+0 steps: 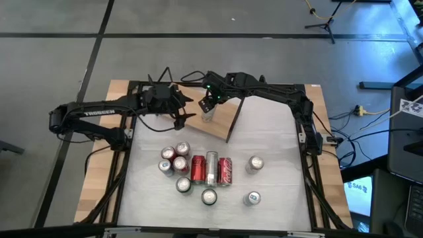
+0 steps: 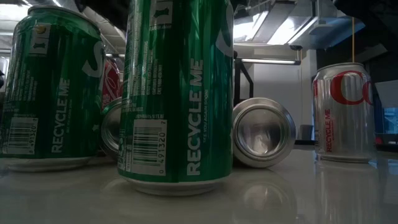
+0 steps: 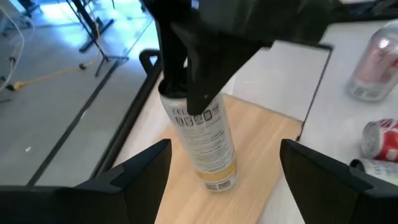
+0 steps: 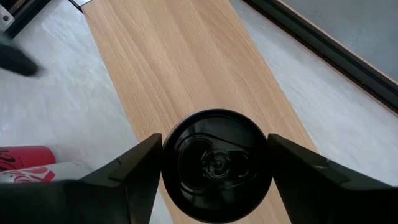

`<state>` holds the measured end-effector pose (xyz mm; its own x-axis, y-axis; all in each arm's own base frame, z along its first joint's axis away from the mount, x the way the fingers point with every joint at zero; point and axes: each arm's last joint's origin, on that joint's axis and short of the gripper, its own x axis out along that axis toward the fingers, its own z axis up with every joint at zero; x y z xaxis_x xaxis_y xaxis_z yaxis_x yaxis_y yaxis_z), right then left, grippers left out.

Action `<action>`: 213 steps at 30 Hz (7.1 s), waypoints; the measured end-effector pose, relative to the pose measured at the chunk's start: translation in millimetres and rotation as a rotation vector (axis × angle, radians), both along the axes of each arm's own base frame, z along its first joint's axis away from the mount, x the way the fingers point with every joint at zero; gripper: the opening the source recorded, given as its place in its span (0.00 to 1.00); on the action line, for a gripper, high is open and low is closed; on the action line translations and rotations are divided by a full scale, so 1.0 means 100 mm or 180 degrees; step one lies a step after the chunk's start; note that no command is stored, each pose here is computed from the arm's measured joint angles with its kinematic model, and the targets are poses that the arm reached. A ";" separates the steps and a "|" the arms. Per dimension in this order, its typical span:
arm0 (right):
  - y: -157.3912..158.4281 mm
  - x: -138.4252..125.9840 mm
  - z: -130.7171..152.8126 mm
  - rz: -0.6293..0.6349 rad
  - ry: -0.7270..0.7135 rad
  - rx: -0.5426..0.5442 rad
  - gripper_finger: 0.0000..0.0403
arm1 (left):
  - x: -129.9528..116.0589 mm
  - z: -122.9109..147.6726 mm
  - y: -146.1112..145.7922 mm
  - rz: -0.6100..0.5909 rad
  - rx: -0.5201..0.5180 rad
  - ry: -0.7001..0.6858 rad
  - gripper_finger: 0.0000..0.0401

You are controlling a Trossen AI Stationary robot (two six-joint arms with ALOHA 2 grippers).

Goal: Place canned beverage on shelf
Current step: Put the left white yellow soda can on the shelf

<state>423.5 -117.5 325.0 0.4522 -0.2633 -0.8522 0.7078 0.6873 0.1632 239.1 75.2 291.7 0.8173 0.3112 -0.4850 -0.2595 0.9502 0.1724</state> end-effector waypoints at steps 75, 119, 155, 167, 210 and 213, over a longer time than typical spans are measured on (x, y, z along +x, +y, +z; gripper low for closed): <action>0.00 -0.01 0.04 0.0003 -0.0044 -0.0014 0.98 | 0.54 -0.78 0.22 0.0615 -0.0151 0.0577 0.72; 0.11 -0.14 0.48 0.4610 0.0197 -0.1941 0.99 | -0.11 -0.05 -0.34 0.0494 -0.0544 0.0198 0.72; -0.13 -0.02 -0.24 0.4639 0.0269 -0.1724 0.99 | -0.09 -0.03 -0.34 0.0477 -0.0538 0.0118 0.72; -0.13 -0.02 -0.24 0.4631 0.0266 -0.1722 0.99 | -0.09 -0.03 -0.34 0.0478 -0.0537 0.0118 0.72; -0.16 -0.17 0.06 0.3767 0.0595 -0.1450 0.67 | -0.09 -0.03 -0.33 0.0613 -0.0444 0.0118 0.72; -0.20 -0.24 0.14 0.3599 0.0603 -0.1321 0.67 | -0.09 -0.03 -0.33 0.0613 -0.0444 0.0119 0.72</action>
<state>400.0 -137.6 339.3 0.4806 -0.0697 -0.8742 -0.3348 0.9068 -0.2563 229.7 42.3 288.7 0.7300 0.3876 -0.5629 -0.4343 0.8991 0.0558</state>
